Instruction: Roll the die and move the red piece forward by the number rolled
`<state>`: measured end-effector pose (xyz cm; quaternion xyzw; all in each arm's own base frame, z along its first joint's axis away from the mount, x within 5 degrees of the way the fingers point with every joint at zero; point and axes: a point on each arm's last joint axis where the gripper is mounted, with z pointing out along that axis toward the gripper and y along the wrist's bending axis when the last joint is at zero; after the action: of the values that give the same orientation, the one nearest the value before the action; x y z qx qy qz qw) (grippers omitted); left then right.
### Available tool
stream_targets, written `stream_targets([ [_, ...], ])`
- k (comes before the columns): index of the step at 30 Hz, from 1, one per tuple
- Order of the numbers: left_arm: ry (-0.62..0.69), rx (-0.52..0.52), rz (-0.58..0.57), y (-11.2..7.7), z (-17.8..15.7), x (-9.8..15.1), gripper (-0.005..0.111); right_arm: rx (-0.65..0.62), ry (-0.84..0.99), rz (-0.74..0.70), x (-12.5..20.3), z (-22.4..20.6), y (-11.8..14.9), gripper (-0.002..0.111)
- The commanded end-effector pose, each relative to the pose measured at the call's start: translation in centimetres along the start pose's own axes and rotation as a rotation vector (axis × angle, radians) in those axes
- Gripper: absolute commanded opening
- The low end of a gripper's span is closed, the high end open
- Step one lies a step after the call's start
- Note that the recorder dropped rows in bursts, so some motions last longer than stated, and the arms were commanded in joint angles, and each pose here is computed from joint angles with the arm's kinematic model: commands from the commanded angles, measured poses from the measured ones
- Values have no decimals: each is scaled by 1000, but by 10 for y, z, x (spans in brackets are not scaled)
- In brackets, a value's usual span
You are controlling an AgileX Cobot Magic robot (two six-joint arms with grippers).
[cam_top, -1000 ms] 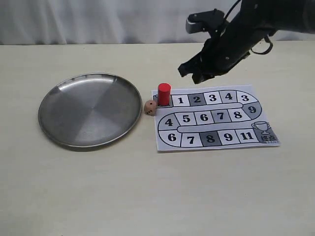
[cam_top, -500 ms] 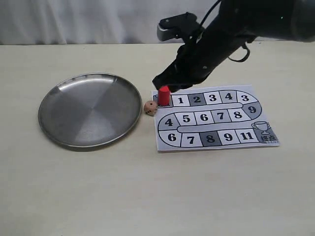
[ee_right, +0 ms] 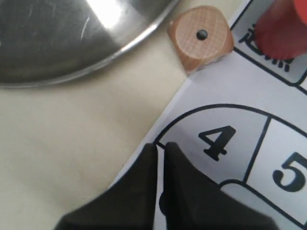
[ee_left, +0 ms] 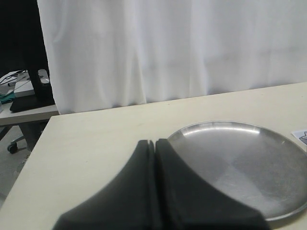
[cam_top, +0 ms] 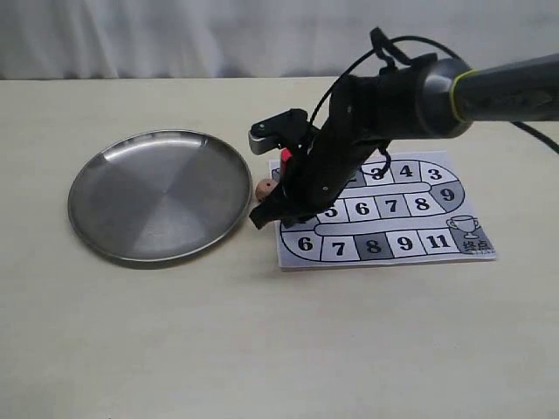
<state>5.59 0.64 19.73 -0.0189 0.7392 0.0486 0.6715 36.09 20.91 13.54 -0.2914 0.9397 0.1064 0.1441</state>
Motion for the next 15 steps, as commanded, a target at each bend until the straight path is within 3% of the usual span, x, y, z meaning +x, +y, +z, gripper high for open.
stream_targets([
  [1,-9,-2,-2,0,0,0,0,10,-17,-3,0,11,-2,5],
  [15,-9,-2,-2,0,0,0,0,13,-23,-2,0,13,-2,5],
])
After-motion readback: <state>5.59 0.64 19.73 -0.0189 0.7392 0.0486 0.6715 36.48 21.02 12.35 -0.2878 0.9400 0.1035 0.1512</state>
